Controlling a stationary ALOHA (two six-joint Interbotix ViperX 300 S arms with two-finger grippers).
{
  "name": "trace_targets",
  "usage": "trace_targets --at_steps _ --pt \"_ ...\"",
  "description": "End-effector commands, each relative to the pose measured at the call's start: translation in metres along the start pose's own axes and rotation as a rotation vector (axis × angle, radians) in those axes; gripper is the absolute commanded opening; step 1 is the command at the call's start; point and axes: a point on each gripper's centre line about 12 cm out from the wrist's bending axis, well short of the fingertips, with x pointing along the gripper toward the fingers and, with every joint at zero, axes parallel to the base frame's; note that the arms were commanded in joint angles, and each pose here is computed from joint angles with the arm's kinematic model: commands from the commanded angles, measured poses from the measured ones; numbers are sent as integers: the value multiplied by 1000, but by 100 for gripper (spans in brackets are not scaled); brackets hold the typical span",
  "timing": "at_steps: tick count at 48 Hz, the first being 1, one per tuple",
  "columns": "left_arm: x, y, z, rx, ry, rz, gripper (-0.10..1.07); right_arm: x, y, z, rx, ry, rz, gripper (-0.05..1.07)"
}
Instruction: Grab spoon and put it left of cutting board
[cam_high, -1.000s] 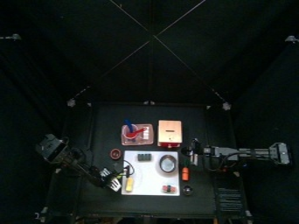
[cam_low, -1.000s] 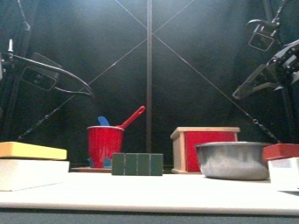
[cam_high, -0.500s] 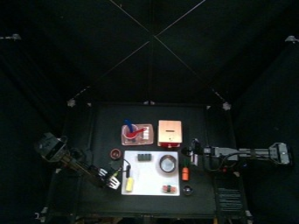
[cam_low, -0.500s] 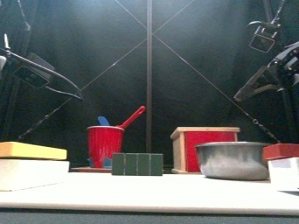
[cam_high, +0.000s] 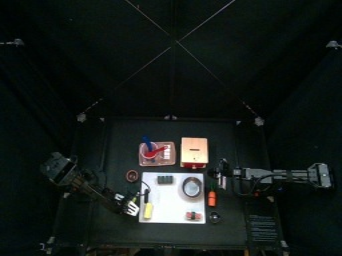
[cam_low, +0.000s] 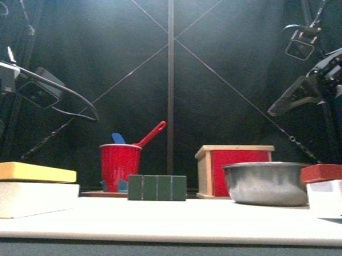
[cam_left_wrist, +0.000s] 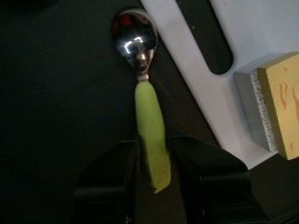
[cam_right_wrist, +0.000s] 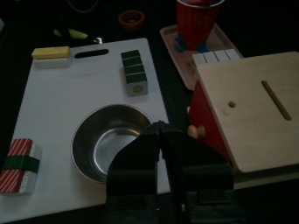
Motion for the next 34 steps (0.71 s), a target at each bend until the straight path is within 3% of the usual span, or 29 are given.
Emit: trace_targets --at_steps 1,14,34 --pt "-3 -9 4 -20 6 -48 67 0 -1 4 3 -12 -3 0" --pt "0 -7 5 -57 24 -49 75 0 -1 3 3 -11 -3 0" --pt "-4 4 7 -86 16 12 75 0 -2 1 5 -5 -9 0"
